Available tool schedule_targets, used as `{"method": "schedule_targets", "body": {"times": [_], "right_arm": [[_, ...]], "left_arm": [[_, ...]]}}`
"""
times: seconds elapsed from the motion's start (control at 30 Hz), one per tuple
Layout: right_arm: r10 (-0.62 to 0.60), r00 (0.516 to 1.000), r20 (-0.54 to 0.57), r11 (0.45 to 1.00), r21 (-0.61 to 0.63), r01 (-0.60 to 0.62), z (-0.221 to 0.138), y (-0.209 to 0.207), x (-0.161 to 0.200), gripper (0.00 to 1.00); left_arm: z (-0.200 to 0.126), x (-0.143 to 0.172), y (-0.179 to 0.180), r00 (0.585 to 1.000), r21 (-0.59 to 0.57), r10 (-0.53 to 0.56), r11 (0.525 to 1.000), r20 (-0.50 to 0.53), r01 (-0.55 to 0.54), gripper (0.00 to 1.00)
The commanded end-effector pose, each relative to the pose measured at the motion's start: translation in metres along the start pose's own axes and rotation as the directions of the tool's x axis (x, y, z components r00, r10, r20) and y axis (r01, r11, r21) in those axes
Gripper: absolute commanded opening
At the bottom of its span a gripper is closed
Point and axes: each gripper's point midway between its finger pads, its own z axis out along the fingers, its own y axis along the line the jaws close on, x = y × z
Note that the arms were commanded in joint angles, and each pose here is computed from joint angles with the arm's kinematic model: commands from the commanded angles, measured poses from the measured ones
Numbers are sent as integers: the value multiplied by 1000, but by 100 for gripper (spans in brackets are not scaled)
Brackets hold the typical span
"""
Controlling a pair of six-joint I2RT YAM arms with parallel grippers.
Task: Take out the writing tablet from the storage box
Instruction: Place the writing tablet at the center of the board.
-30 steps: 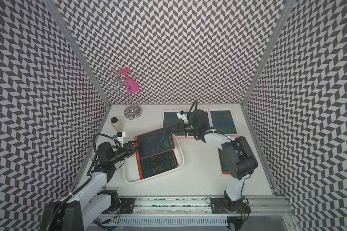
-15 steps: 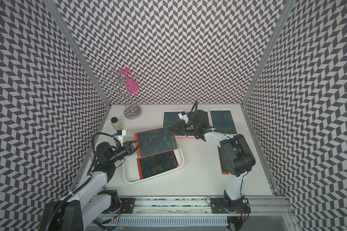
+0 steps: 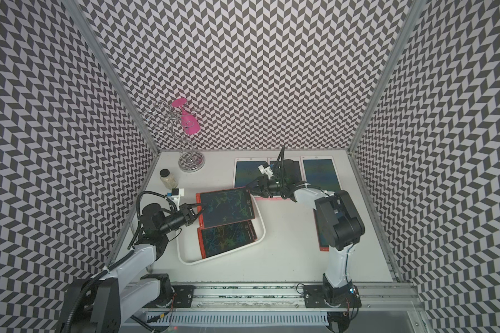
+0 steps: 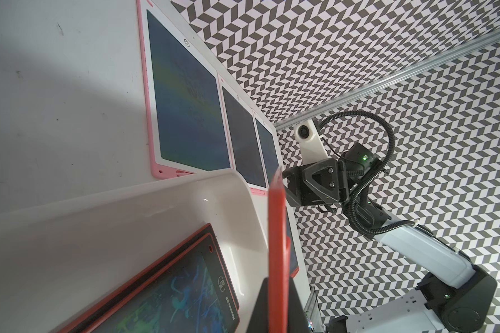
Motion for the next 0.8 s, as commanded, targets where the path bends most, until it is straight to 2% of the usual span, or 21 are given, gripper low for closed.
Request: {"method": "schedule_targets", "body": {"times": [0.0, 0.17, 0.3, 0.43, 0.6, 0.77], "right_arm": [[-46, 997, 58, 999, 19, 45, -12, -7, -18, 47], [-35, 996, 86, 997, 66, 29, -23, -24, -24, 49], [-49, 991, 122, 992, 122, 34, -34, -21, -19, 49], [-47, 983, 178, 992, 125, 25, -51, -10, 1, 50], [1, 961, 276, 996, 87, -26, -71, -3, 34, 50], [35, 956, 291, 999, 19, -42, -72, 4, 65, 48]], "left_arm": [[2, -13, -23, 1000, 56, 27, 998, 11, -27, 0], [2, -22, -36, 999, 86, 29, 996, 28, -32, 0], [2, -31, -46, 998, 117, 17, 993, 55, -23, 0], [2, -41, -57, 996, 167, -32, 986, 84, 17, 0], [2, -53, -57, 982, 165, -100, 984, 159, 73, 0], [10, -57, -65, 958, 197, -177, 971, 226, 133, 0]]}}
